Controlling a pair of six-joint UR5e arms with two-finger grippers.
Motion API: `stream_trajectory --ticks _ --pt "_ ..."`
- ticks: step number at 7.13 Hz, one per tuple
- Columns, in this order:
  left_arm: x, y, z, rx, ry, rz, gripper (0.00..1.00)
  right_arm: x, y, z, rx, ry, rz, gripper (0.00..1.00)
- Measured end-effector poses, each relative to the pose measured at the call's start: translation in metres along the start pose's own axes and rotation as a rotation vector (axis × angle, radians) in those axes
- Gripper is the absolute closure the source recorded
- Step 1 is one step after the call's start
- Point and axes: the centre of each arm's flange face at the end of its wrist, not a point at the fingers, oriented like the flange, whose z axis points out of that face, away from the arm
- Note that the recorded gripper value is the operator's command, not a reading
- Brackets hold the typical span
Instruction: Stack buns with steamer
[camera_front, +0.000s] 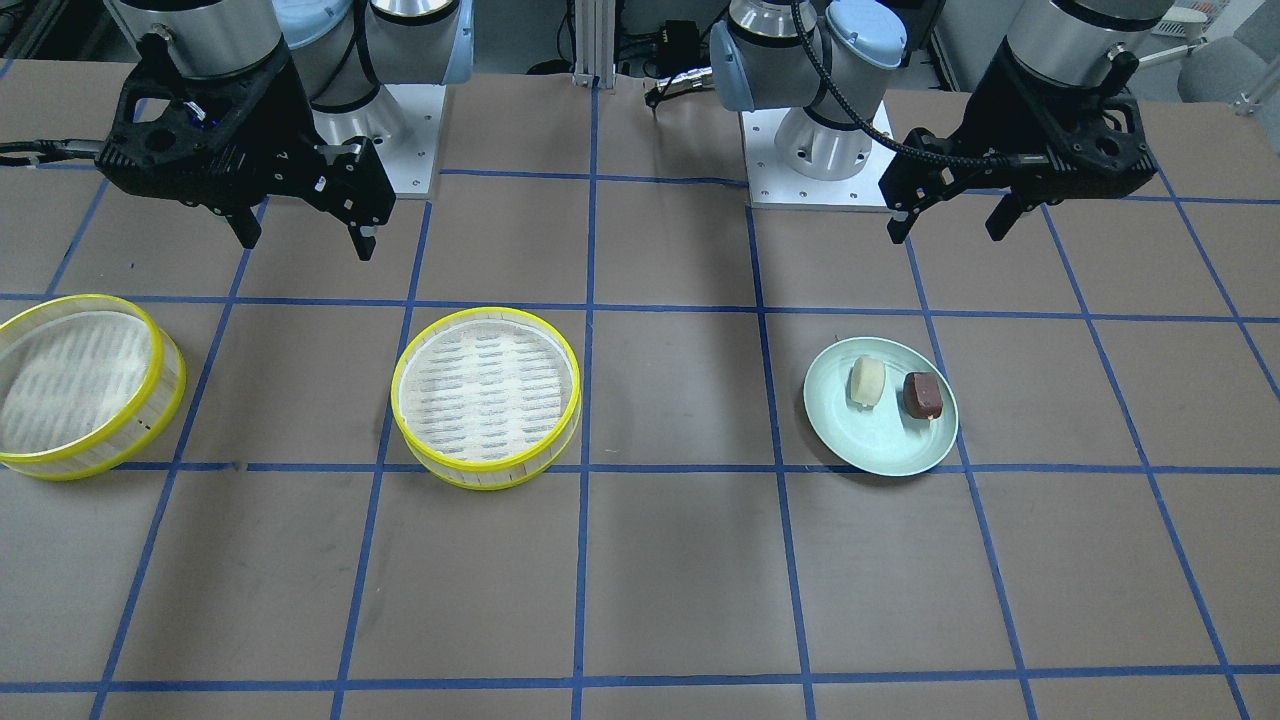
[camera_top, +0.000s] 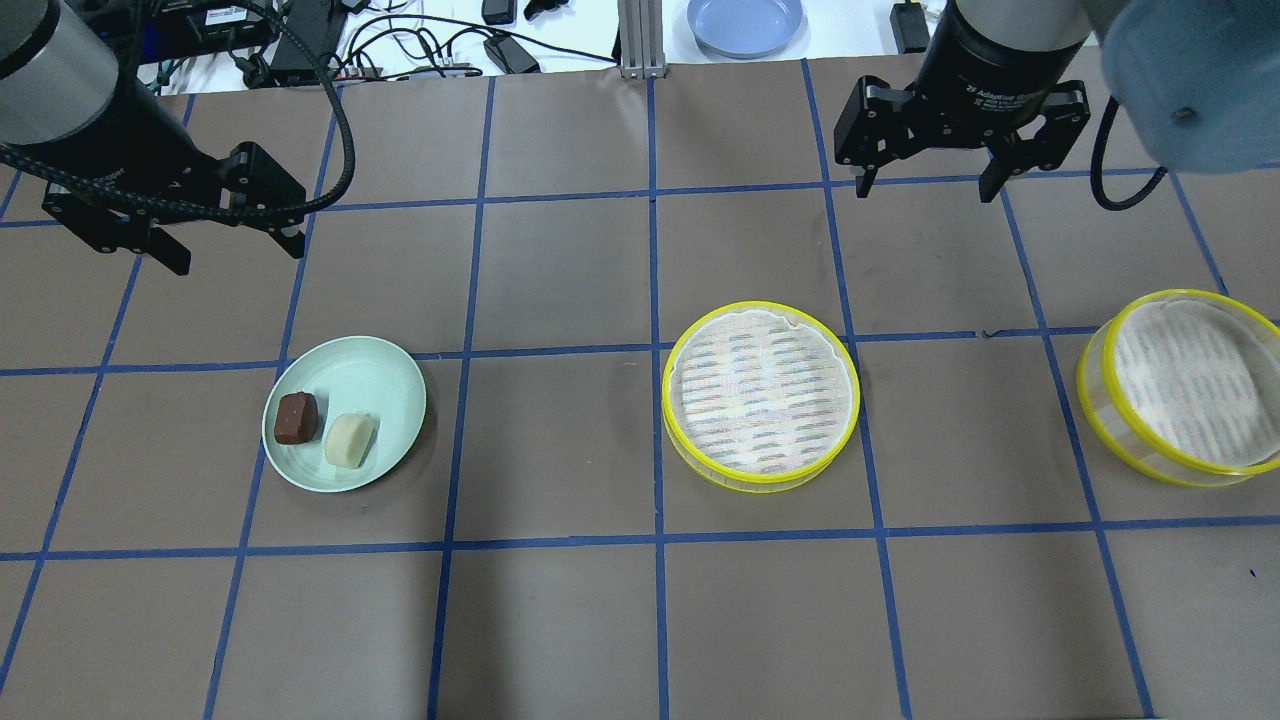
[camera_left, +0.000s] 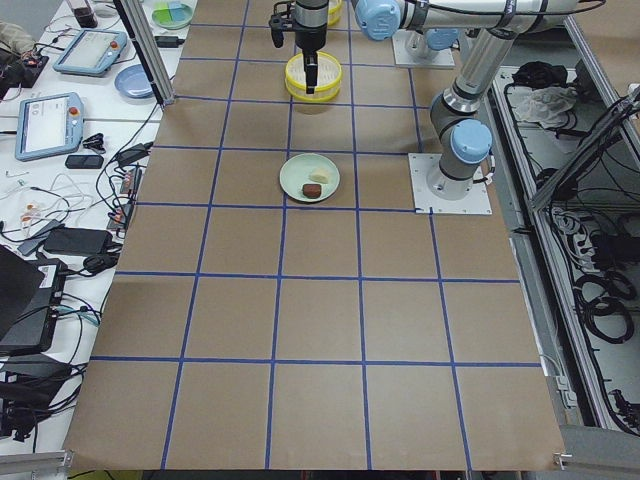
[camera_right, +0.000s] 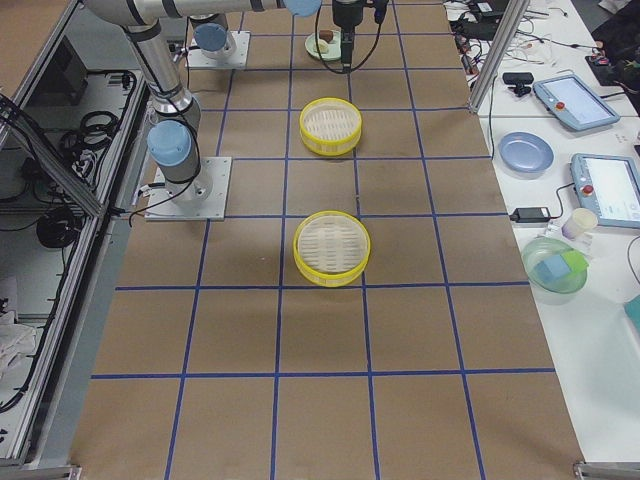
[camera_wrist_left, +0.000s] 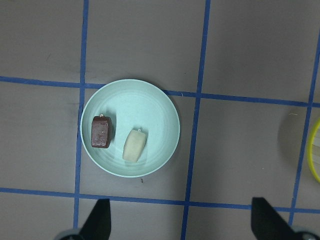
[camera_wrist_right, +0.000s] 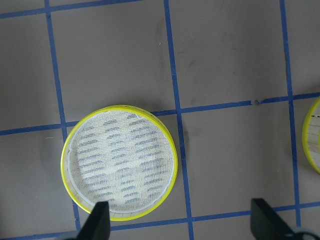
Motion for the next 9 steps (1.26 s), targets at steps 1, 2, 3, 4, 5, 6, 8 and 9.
stream_trajectory --ticks 1,2,3,4,5,6,8,9 --pt "0.000 0.000 0.000 0.000 0.002 0.000 0.00 0.000 0.000 0.000 0.000 -0.001 0.000 0.00" --pt "0.000 0.000 0.000 -0.001 0.004 0.001 0.00 0.000 0.000 0.000 0.001 -0.001 0.000 0.00" --pt "0.000 0.001 0.001 -0.003 0.003 0.000 0.00 0.000 0.000 0.000 0.001 -0.001 0.000 0.00" --pt "-0.001 0.001 0.001 -0.006 0.002 -0.001 0.00 0.000 0.000 0.000 0.001 0.001 -0.001 0.00" --pt "-0.003 0.000 0.003 -0.010 0.002 -0.001 0.00 0.000 -0.001 0.000 0.001 0.002 -0.001 0.00" --pt "-0.011 -0.005 0.013 -0.031 0.005 0.017 0.00 0.001 -0.001 0.001 0.001 0.002 -0.001 0.00" --pt "-0.035 -0.020 0.072 -0.106 0.023 0.068 0.00 0.003 -0.002 0.000 0.002 0.003 0.000 0.00" --pt "-0.045 -0.026 0.108 -0.137 0.030 0.083 0.00 0.005 -0.003 0.000 0.004 0.003 -0.006 0.00"
